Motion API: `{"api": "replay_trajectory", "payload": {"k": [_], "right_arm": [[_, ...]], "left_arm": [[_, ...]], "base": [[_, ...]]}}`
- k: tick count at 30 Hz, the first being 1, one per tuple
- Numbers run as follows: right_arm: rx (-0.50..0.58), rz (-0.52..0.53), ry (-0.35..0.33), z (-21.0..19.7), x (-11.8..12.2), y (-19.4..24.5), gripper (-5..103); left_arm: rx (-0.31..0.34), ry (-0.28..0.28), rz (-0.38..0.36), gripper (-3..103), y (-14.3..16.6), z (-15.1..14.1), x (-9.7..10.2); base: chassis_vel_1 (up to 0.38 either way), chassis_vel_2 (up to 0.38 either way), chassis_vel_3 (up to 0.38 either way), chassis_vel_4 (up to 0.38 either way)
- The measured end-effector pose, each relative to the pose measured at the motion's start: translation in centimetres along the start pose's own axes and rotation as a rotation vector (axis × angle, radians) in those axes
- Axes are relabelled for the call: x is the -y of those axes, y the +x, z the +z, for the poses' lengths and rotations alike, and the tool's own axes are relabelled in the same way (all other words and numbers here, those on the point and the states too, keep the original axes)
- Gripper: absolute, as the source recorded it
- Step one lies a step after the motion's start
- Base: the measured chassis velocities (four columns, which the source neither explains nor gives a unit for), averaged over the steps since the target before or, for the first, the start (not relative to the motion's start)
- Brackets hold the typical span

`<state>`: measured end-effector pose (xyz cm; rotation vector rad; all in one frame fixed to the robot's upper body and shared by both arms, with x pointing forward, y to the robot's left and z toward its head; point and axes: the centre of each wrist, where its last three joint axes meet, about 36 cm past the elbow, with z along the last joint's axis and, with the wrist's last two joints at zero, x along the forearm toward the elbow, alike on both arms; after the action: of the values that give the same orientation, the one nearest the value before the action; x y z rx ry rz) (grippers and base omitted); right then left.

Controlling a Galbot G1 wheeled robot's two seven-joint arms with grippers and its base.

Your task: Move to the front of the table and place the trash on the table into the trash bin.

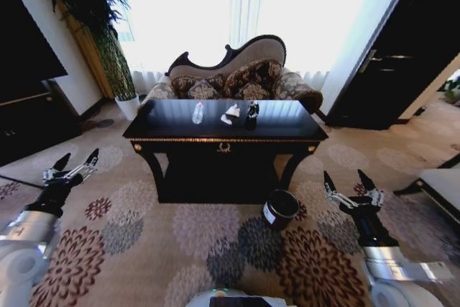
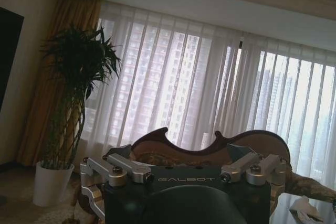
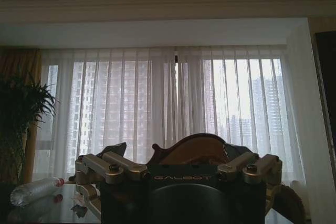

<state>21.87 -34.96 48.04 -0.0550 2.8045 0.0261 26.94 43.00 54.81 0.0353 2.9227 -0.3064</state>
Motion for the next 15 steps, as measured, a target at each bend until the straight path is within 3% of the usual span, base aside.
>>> {"api": "replay_trajectory", "payload": {"k": [15], "right_arm": [[0.004,-0.009,-0.006,0.3,-0.29,-0.21,100]], "left_arm": [[0.01,0.013,0.008,100,-0.17,0.01,0.23]], "base": [[-0.36,0.36,0.364,-0.371]]}}
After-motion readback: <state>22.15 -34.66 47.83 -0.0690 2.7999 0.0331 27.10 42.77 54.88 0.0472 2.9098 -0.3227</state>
